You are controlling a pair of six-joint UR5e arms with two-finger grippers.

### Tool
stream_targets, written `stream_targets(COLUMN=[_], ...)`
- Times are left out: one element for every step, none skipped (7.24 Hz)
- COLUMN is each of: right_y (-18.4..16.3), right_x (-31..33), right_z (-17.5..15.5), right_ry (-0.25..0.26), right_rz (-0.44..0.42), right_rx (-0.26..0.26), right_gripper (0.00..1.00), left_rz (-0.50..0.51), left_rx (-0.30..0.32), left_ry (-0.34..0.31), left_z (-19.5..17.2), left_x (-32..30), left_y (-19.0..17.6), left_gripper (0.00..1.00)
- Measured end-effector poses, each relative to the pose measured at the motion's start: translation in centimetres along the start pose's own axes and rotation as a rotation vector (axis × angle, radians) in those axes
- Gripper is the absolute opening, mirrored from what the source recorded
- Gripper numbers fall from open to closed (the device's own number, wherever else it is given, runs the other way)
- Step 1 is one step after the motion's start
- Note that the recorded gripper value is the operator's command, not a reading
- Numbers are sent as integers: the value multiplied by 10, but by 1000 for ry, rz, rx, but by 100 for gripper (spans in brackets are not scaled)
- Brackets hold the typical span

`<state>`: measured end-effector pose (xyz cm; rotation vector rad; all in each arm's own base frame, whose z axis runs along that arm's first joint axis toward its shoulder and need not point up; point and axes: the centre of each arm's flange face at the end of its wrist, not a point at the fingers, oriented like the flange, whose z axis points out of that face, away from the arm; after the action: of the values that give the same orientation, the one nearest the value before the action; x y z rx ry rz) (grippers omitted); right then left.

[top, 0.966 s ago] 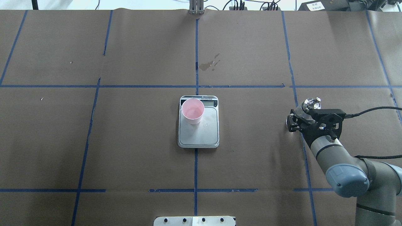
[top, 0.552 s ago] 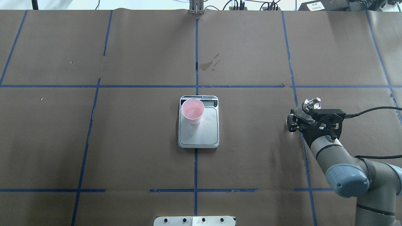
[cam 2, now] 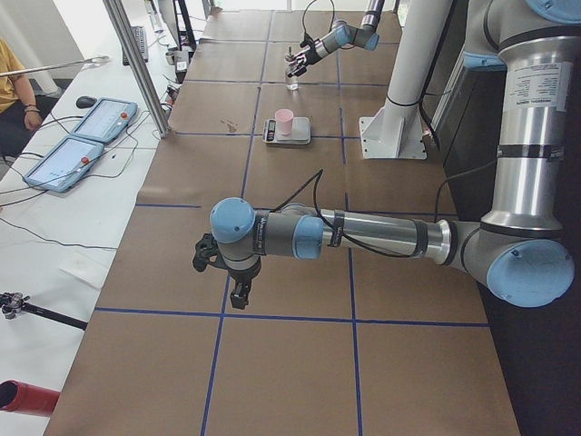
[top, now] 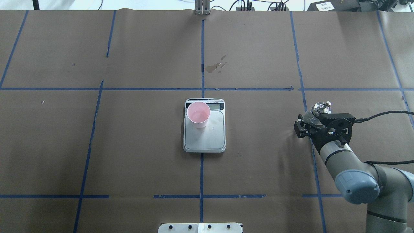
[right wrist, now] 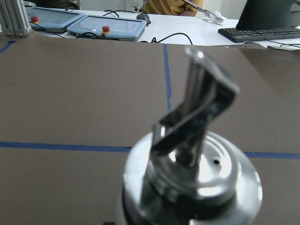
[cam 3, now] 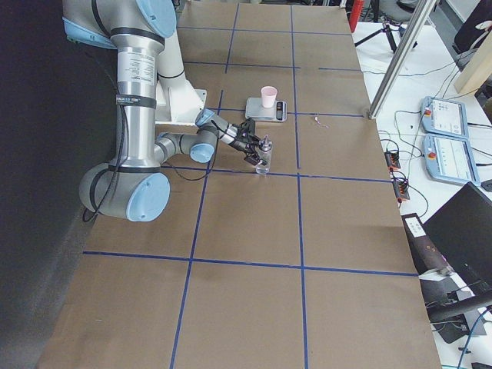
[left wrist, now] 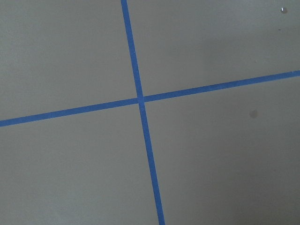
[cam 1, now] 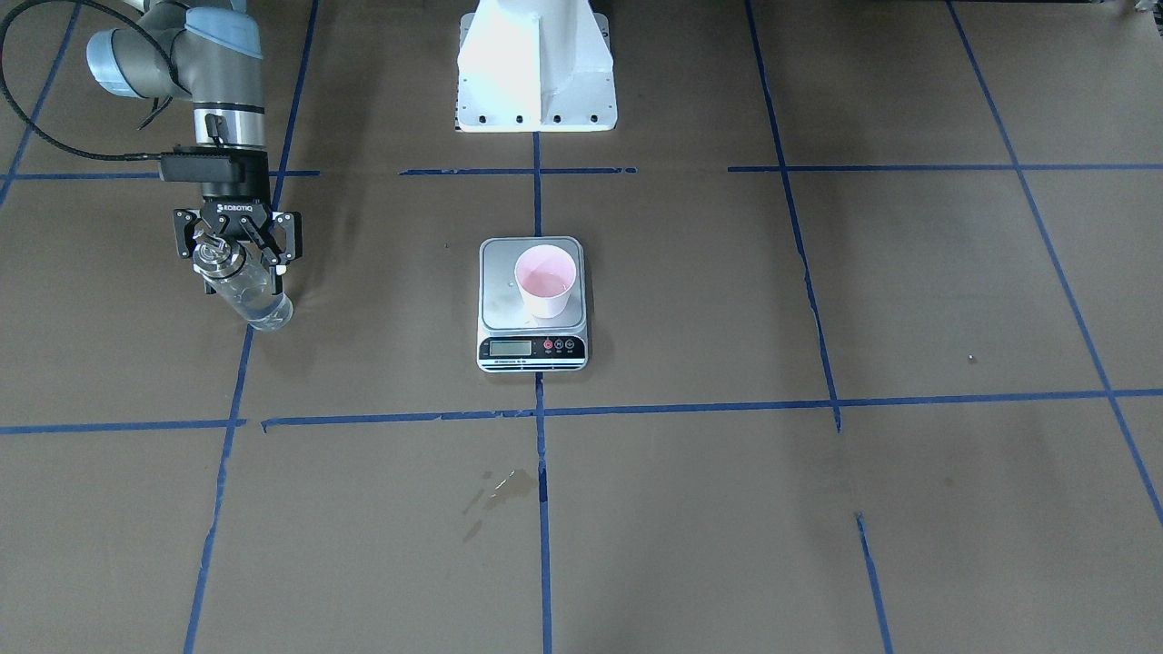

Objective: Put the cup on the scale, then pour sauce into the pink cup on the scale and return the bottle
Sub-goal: 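Lower the bottle onto the table with the right gripper, then open the right gripper and pull it back from the glass bottle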

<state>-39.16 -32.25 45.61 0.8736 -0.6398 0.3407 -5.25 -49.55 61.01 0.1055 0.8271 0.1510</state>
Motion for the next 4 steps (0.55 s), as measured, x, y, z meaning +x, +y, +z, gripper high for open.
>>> stream_targets(right_y=[1, 2, 4, 8], right_x=[-1, -1, -2, -4], right_z=[-1, -2, -3, -6], right_ry=[-2, -5, -9, -14], right_rz=[0, -1, -4, -9], right_rx=[0, -1, -3, -4], right_gripper=[100, 100, 100, 100], left_rz=[-1, -1, -1, -1], left_rx=[-1, -1, -1, -1], left_ry=[0, 0, 0, 0], left_z=[0, 0, 0, 0], left_x=[0, 0, 0, 0], left_y=[0, 0, 0, 0], left_gripper=[100, 100, 100, 100])
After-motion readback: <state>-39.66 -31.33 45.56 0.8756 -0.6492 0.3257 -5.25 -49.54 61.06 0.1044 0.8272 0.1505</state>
